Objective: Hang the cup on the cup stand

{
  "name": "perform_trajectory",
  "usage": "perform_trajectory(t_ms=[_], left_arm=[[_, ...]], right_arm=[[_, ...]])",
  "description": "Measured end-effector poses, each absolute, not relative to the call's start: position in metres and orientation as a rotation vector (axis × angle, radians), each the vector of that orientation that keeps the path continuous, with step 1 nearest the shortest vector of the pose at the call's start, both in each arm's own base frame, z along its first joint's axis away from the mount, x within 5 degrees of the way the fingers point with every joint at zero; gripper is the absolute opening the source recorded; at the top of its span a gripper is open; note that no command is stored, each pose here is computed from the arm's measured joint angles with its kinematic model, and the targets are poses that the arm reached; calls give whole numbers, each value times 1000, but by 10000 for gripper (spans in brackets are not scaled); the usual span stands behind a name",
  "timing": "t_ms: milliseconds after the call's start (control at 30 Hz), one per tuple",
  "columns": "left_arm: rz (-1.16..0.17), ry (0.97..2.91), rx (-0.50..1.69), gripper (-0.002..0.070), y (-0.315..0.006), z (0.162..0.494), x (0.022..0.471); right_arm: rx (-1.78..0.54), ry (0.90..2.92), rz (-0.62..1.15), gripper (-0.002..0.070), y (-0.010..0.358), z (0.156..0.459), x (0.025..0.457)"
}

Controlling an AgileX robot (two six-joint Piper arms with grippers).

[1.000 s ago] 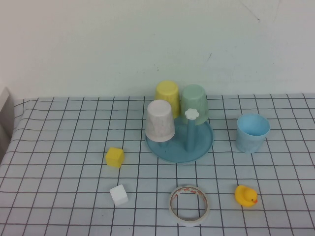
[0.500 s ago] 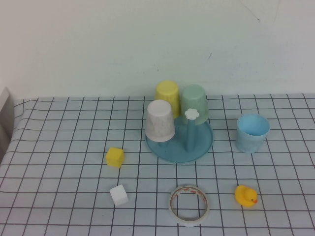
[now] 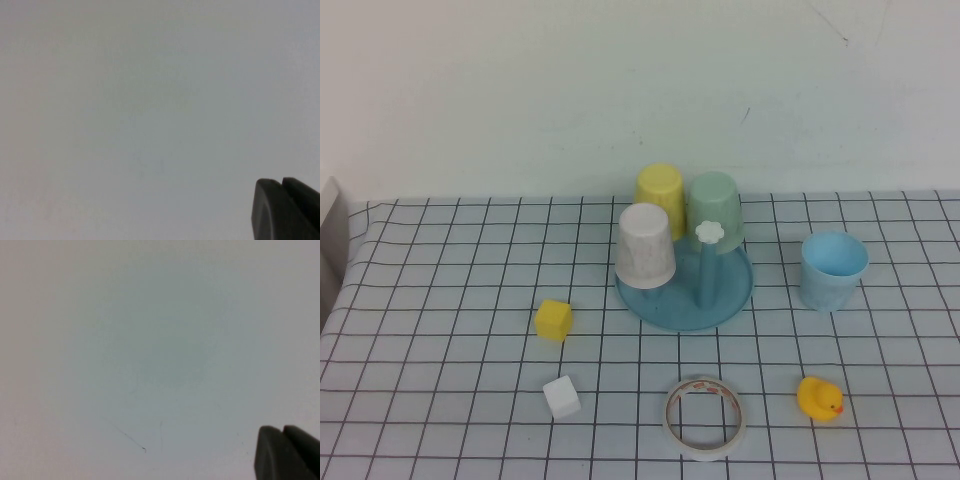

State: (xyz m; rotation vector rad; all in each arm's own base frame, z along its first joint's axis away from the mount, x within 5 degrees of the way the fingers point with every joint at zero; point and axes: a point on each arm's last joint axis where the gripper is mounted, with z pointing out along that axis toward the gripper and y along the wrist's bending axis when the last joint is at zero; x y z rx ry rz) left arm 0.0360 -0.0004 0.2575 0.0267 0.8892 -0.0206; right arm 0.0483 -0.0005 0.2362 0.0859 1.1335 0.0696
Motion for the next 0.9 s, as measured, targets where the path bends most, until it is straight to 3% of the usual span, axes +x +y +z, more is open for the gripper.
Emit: perform_trajectory(t_ms=[133, 467, 700, 900], left_arm=[[-21, 944, 33, -1, -1, 260, 38], [11, 1294, 109, -1, -3, 324, 31], [-3, 1607, 140, -2, -6, 306, 59], [-197, 1778, 65, -2, -14, 294, 75]], right_arm=[[61, 1157, 24, 11, -1, 234, 49], [-74, 1461, -223, 11, -5, 273, 46], [-87, 2021, -175, 11, -8, 246, 83], [-175, 2303, -42, 11, -1, 227, 111]])
